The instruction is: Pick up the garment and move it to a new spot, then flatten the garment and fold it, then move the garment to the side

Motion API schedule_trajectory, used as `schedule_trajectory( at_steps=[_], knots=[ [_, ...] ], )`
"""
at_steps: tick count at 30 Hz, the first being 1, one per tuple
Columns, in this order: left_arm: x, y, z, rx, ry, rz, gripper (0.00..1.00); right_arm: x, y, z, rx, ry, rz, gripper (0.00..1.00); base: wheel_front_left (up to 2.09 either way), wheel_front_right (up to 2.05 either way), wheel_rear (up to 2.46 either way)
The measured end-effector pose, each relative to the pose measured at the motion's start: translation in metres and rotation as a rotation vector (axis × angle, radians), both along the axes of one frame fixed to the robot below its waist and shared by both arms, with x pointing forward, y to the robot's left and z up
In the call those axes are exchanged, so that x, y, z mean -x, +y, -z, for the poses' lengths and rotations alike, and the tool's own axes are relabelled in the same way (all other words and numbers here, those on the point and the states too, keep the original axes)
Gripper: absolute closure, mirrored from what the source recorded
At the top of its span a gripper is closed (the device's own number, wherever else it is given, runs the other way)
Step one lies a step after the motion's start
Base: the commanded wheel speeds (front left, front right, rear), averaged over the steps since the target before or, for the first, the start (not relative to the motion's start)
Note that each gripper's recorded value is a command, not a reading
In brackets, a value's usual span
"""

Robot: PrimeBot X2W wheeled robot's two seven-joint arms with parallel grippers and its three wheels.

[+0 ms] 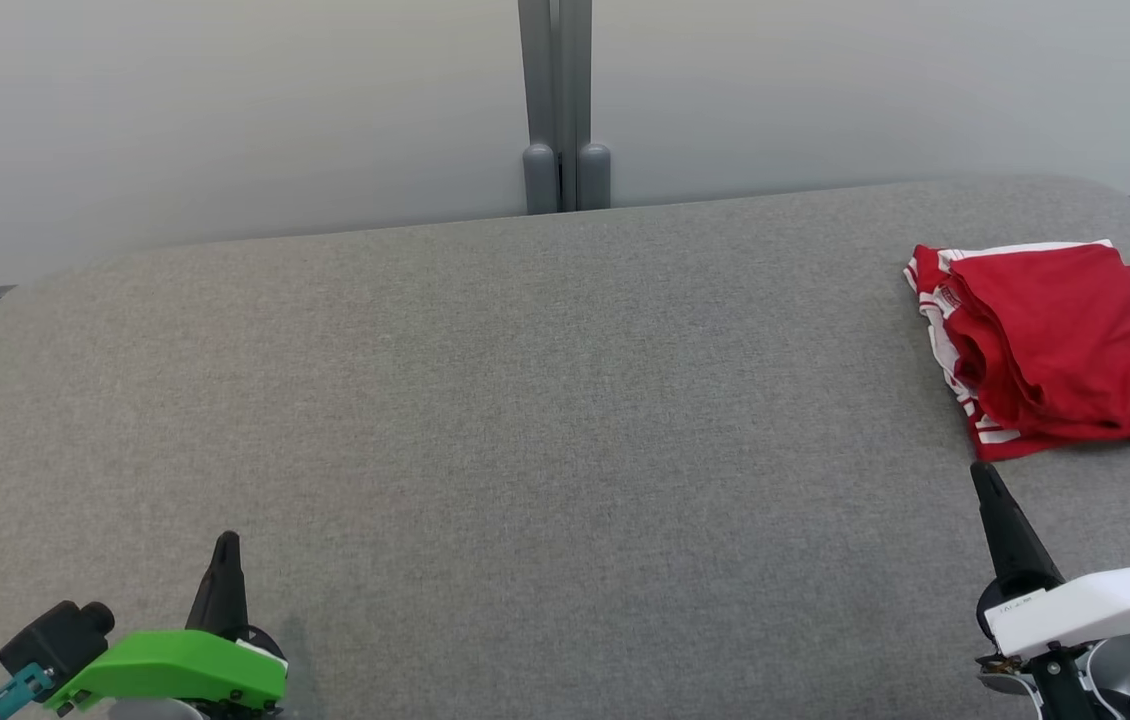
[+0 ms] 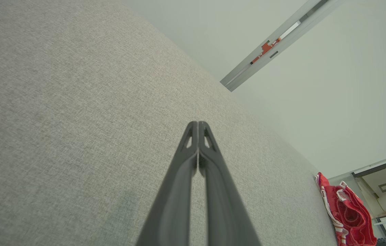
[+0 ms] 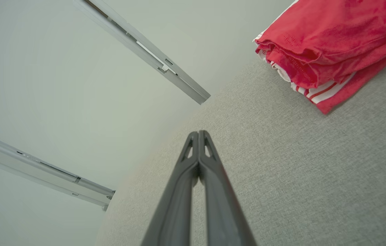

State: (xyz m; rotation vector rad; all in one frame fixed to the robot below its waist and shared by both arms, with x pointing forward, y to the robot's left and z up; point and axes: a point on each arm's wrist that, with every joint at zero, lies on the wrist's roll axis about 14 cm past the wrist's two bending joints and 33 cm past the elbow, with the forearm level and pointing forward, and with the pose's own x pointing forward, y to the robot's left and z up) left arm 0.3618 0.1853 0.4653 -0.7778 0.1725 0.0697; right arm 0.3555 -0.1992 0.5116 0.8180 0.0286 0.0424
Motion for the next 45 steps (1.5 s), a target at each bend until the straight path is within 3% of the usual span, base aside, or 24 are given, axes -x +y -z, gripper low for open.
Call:
schedule_trajectory(
  at_steps=[45],
  knots=[
    [-0.017,0.006,-0.021,0.5,-0.07,-0.056,1.0,-0.02,-0.001,0.004,-0.47,0.016,0.036,1.0,0.0,0.0,0.0]
  ],
)
